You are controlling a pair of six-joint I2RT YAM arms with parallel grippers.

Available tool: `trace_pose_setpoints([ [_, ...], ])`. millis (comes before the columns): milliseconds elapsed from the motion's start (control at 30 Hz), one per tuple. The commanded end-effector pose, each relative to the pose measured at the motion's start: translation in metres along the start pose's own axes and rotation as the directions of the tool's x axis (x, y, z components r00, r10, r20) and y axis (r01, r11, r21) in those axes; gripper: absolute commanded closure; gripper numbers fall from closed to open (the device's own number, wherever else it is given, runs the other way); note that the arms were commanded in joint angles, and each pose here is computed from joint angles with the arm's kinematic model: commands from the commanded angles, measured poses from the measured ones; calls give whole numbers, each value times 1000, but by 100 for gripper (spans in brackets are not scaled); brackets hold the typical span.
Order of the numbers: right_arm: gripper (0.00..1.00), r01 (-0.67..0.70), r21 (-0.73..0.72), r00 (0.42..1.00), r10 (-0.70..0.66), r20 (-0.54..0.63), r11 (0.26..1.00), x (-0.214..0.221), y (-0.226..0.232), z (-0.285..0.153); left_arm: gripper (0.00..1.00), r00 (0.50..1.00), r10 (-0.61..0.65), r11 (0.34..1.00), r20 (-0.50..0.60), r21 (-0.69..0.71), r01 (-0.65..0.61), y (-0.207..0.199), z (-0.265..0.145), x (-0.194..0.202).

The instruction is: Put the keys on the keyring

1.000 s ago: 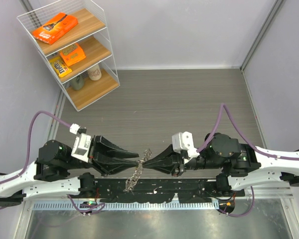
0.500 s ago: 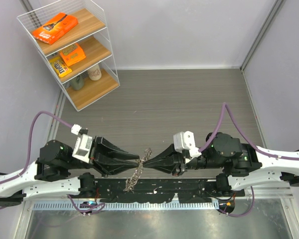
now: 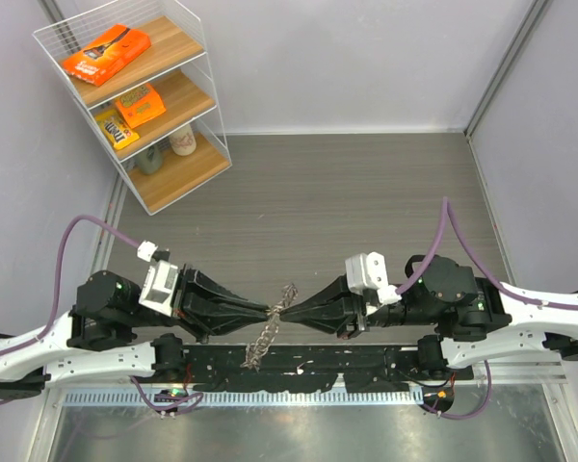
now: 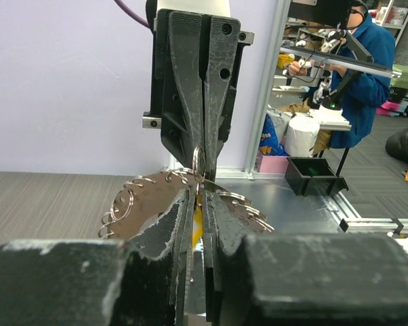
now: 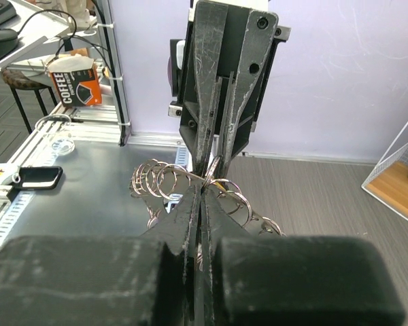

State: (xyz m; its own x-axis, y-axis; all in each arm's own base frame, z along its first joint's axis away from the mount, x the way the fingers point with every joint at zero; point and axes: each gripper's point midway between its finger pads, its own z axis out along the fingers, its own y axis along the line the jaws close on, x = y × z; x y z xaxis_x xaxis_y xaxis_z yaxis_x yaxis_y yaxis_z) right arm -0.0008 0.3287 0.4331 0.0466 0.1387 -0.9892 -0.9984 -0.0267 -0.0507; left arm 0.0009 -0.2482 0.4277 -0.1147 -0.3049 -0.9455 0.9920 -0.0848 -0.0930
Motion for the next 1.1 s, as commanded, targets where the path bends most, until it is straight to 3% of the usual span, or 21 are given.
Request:
trace_pose_setpoints([
  [0, 94, 41, 8, 975, -42, 216, 999, -62, 0, -12, 86, 999, 18, 999, 42, 26, -19, -5, 1, -12],
  [567, 94, 90, 11, 975, -90, 205, 996, -56, 1, 4, 90, 999, 25, 998, 43, 56, -27, -10, 4, -17],
  [767, 94, 171, 54, 952, -179, 248, 984, -58, -1, 2, 92, 999, 23, 998, 36, 65, -25, -12, 4, -14],
  [1067, 94, 260, 204, 930, -302, 208, 944, -50, -23, 4, 93, 999, 24, 998, 41, 62, -27, -11, 2, -14],
])
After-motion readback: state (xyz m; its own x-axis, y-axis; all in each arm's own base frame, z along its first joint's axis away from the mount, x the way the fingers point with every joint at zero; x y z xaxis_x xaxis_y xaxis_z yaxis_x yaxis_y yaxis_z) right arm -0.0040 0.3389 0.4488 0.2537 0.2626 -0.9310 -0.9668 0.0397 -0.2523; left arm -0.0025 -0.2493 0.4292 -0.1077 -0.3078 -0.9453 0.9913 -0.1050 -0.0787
